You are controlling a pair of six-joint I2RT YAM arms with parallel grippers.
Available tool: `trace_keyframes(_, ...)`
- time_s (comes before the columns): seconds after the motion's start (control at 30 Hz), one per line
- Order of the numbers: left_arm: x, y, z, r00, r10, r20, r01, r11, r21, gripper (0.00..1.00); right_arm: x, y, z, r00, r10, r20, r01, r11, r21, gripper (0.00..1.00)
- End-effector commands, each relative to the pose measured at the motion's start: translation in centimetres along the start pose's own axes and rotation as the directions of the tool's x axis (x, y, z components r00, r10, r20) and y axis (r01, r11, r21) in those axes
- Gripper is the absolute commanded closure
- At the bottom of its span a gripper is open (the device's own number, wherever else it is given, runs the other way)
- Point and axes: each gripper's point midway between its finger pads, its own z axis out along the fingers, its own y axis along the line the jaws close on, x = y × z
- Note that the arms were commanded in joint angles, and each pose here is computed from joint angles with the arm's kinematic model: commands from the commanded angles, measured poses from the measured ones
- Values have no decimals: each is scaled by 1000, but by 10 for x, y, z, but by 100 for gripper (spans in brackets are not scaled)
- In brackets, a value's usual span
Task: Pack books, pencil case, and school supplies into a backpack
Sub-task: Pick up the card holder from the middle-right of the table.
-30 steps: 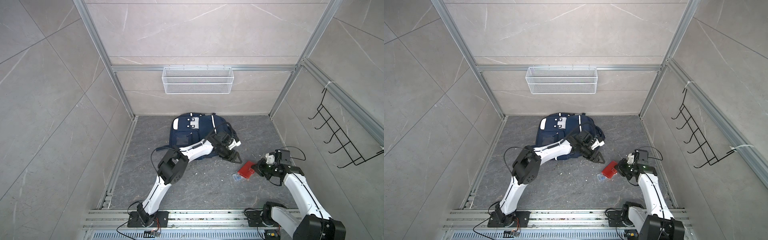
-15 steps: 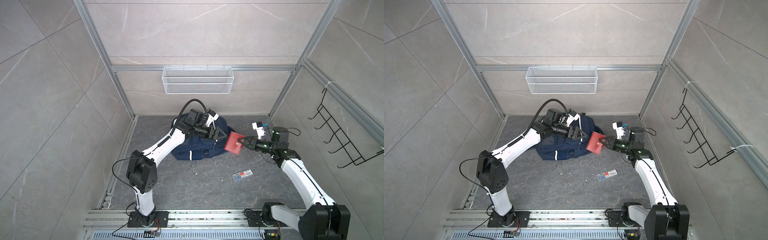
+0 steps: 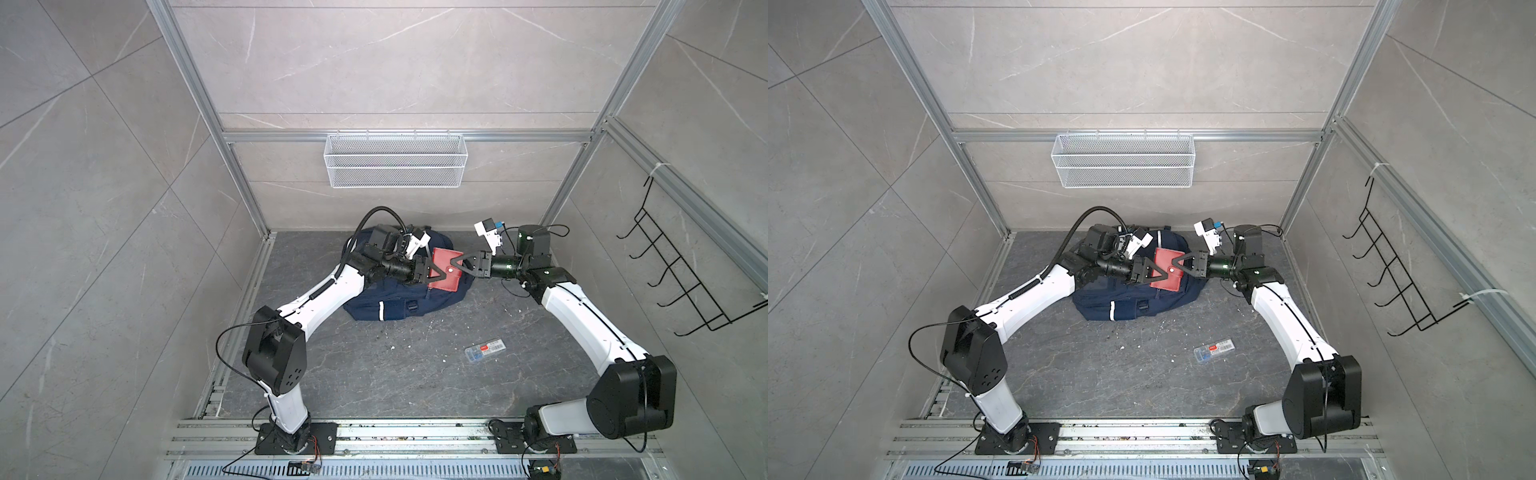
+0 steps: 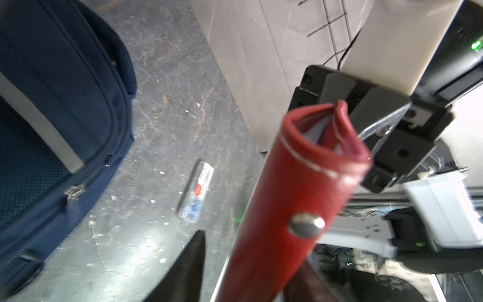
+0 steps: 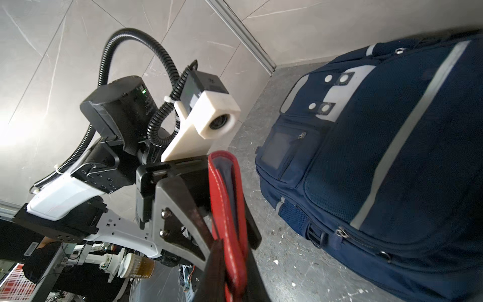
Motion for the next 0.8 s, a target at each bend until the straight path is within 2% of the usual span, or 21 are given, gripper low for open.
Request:
trace_keyframes(0.0, -15, -31, -14, 997, 45, 57, -49, 996, 79, 71, -7, 16, 1, 997, -72, -27, 71, 996, -55, 100)
trace_keyframes(0.07, -15, -32, -14, 998, 42, 56, -47, 995, 84, 90, -7, 13, 2, 997, -76, -35, 74, 996, -41, 100)
trace_keyframes(0.1, -15, -33, -14, 998, 42, 57, -47, 995, 85, 99, -8, 11, 2, 997, -73, -39, 72, 997, -32, 96)
trace_keyframes(0.13, -14, -32, -15, 998, 39, 58, -44, 996, 84, 100, -8, 9, 3, 997, -67, -43, 66, 998, -24, 91)
trace_keyframes(0.2, -14, -33, -18, 997, 36, 62, -41, 996, 83, 100, -9, 4, 3, 998, -44, -47, 44, 999, 10, 71)
trace_keyframes(0.23, -15, -33, -21, 997, 32, 66, -38, 996, 83, 100, -10, 3, 2, 998, -34, -48, 35, 999, 23, 53)
trace_keyframes(0.27, -15, -34, -23, 997, 32, 71, -38, 996, 83, 100, -8, 3, 2, 998, -22, -53, 24, 999, 29, 41)
trace_keyframes(0.37, -19, -37, -30, 995, 35, 94, -43, 995, 86, 100, -4, 9, -3, 999, -4, -35, 5, 1000, 28, 16)
trace_keyframes(0.43, -20, -38, -33, 994, 37, 104, -46, 995, 92, 100, -1, 15, -6, 1000, 2, -22, -2, 1000, 16, 12)
trace_keyframes(0.53, -22, -46, -36, 992, 52, 114, -66, 990, 126, 100, 9, 17, -7, 999, 31, -31, -31, 1000, 0, 12)
trace_keyframes(0.77, -20, -63, -40, 990, 73, 120, -98, 972, 213, 100, 11, 19, 0, 998, 54, -32, -55, 997, -51, 16)
